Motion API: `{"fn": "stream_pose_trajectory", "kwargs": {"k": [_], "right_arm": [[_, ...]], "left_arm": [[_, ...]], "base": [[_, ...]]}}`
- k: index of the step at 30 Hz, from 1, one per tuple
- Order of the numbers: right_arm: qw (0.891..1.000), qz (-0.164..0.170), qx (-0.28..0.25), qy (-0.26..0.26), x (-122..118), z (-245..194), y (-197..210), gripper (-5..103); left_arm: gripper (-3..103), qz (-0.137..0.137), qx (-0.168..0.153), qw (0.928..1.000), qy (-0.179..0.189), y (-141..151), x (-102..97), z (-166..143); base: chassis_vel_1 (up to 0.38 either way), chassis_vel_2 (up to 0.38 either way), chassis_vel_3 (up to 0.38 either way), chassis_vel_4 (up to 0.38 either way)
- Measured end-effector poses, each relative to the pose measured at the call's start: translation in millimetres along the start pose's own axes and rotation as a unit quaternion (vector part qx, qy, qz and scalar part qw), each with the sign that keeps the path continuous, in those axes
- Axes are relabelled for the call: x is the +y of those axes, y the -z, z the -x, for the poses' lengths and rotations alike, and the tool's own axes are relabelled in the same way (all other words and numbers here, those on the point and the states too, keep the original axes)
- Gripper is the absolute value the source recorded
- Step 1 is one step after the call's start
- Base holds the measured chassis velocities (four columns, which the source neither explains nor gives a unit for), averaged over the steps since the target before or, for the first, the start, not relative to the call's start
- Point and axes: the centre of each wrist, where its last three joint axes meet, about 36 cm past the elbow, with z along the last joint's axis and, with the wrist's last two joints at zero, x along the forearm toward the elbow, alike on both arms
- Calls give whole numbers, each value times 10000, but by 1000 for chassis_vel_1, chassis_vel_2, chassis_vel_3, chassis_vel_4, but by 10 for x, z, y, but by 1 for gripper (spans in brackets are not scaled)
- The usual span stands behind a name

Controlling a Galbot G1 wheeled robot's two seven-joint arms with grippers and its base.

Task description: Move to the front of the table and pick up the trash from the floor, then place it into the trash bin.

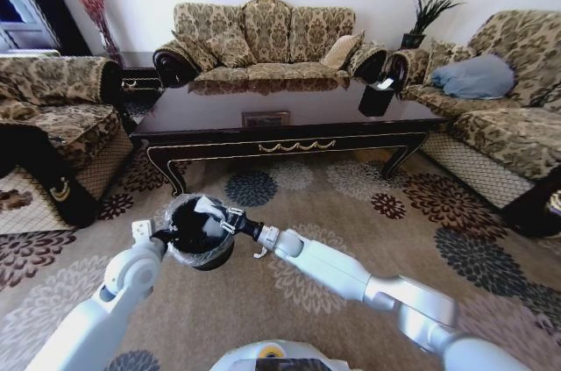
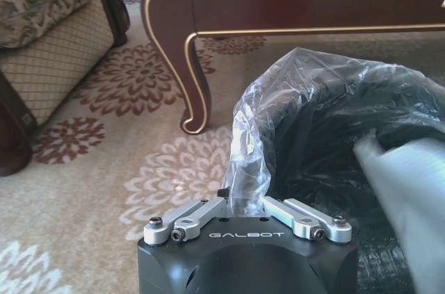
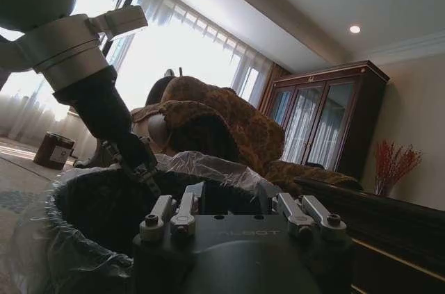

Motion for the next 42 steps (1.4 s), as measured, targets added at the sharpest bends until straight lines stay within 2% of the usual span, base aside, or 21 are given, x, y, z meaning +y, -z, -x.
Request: {"fn": "stream_pose_trajectory", "kwargs": {"k": [1, 4, 5, 6, 7, 9, 10, 11, 12, 14, 16, 17, 20, 22, 23, 25, 27, 28, 31, 37, 42], "right_arm": [[10000, -2, -7, 11, 12, -14, 5, 48], [10000, 3, -35, 1, 16, -28, 24, 48], [10000, 27, -84, -46, -3, -22, 55, 59], [9998, 75, -156, -130, -34, -10, 100, 65], [9998, 75, -156, -130, -34, -10, 100, 65], [9992, 114, -247, -293, -110, 19, 177, 76], [9984, 136, -311, -461, -179, 40, 240, 76], [9974, 152, -342, -621, -233, 48, 288, 81], [9974, 152, -342, -621, -233, 48, 288, 81], [9950, 166, -339, -922, -312, 35, 348, 91], [9904, 169, -172, -1364, -403, -25, 379, 99], [9904, 169, -172, -1364, -403, -25, 379, 99], [9809, 201, 457, -1882, -436, -200, 317, 100], [9664, 345, 1104, -2295, -359, -489, 203, 100], [9664, 345, 1104, -2295, -359, -489, 203, 100], [9580, 496, 1430, -2435, -264, -645, 132, 100], [9478, 719, 1933, -2431, -92, -774, 38, 100], [9478, 719, 1933, -2431, -92, -774, 38, 100], [9306, 929, 2702, -2289, 202, -926, -165, 100], [9250, 937, 3160, -1889, 504, -973, -434, 100], [9218, 1002, 3565, -1144, 957, -1042, -693, 100]], "left_arm": [[2, -8, -12, 10000, 34, 3, 27, -18], [2, -23, -24, 10000, 85, 0, 69, -55], [2, -29, -21, 9999, 111, -11, 95, -81], [2, -38, -14, 9999, 139, -25, 120, -103], [2, -38, -14, 9999, 139, -25, 120, -103], [2, -56, 0, 9998, 206, -44, 170, -124], [2, -71, -2, 9996, 283, -46, 217, -133], [2, -83, -21, 9993, 374, -36, 271, -142], [2, -83, -21, 9993, 374, -36, 271, -142], [2, -82, -67, 9987, 497, -11, 346, -153], [2, -51, -147, 9977, 659, 37, 449, -170], [2, -51, -147, 9977, 659, 37, 449, -170], [2, 3, -245, 9966, 790, 112, 513, -219], [2, 62, -343, 9965, 764, 231, 528, -237], [2, 62, -343, 9965, 764, 231, 528, -237], [2, 118, -388, 9964, 750, 290, 538, -245], [2, 134, -439, 9961, 747, 352, 569, -278], [2, 134, -439, 9961, 747, 352, 569, -278], [2, 124, -502, 9956, 785, 440, 618, -310], [2, 68, -545, 9955, 772, 460, 627, -346], [2, -51, -567, 9957, 725, 436, 603, -389]], "base": [[0, 0, 0, 0], [0, 0, 0, 0], [0, 0, 0, 0], [0, 0, 0, 0], [0, 0, 0, 0], [0, 0, 0, 0], [0, 0, 0, 0], [0, 0, 0, 0], [0, 0, 0, 0], [0, 0, 0, 0], [0, 0, 0, 0], [0, 0, 0, 0], [0, 0, 0, 0], [0, 0, 0, 0], [0, 0, 0, 0], [0, 0, 0, 0], [0, 0, 0, 0], [0, 0, 0, 0], [0, 0, 0, 0], [0, 0, 0, 0], [0, 0, 0, 0]]}}
